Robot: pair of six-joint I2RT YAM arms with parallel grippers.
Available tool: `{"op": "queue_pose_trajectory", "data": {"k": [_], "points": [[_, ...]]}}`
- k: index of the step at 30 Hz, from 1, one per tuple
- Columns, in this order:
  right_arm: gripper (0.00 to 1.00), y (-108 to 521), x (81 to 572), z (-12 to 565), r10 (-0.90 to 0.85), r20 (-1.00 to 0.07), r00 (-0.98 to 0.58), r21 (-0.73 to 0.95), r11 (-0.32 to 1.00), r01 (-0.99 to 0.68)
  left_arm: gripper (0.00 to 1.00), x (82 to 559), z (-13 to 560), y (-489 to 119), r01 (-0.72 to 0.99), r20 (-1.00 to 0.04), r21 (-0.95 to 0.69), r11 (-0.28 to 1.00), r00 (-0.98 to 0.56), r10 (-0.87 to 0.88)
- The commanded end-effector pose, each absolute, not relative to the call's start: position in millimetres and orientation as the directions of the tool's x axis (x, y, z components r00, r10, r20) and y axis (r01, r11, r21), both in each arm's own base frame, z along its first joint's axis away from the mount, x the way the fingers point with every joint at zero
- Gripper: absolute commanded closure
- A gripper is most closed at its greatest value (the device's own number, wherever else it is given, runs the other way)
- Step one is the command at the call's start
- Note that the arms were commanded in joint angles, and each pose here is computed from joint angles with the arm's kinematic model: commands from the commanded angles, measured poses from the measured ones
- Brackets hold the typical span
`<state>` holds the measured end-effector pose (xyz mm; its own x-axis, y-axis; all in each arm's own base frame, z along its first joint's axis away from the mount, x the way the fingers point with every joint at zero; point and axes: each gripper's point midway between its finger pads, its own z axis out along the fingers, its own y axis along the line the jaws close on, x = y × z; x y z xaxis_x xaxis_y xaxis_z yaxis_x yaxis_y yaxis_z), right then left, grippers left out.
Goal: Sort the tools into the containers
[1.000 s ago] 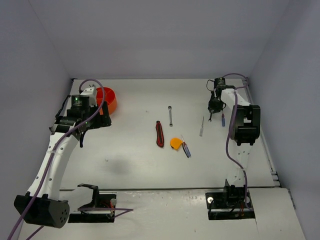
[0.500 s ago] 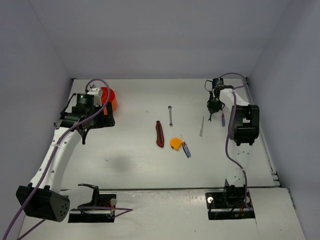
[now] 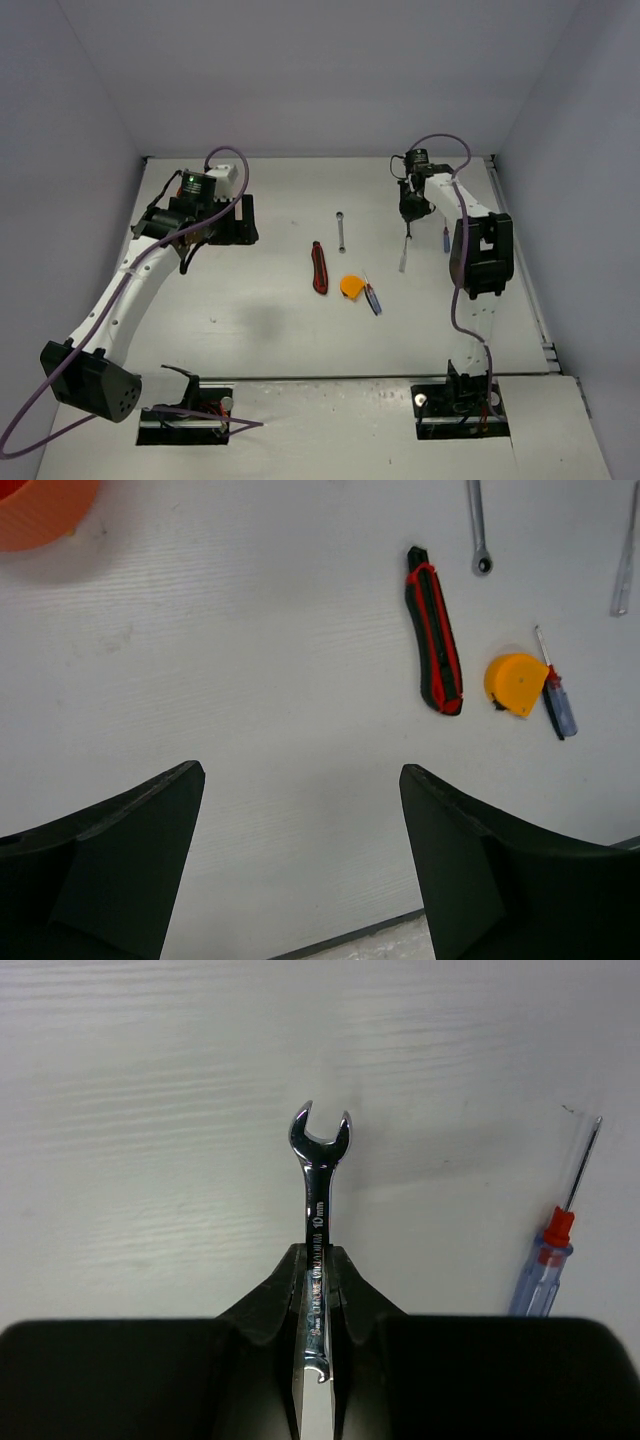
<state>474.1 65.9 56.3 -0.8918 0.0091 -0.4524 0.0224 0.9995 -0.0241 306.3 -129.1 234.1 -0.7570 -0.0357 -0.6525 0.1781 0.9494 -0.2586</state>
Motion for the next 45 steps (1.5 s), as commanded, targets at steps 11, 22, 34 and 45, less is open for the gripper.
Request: {"op": "queue_pose_trajectory", "data": {"k": [11,22,34,45], "points": [[1.00,276,388,246,-0.206,-0.824,-0.528,0.148,0.821,-0.551,0.23,361,340,-207,0.308,-0.754,-0.585,0.750,-0.548,-0.362],[1.00,335,347,280,-0.160,-0.888,-0.432,0.206,0.701,-0.683,0.24,373,344,-234,0.319,-0.719,-0.652,0.688,-0.547,-0.428],[1.00,350,337,293,-0.123,-0.905,-0.407,0.232,0.660,-0.715,0.41,376,318,-252,0.274,-0.671,-0.675,0.685,-0.614,-0.416],[1.00,355,336,290,-0.115,-0.904,-0.411,0.248,0.642,-0.725,0.91,381,313,-252,0.286,-0.695,-0.651,0.703,-0.598,-0.400]]}}
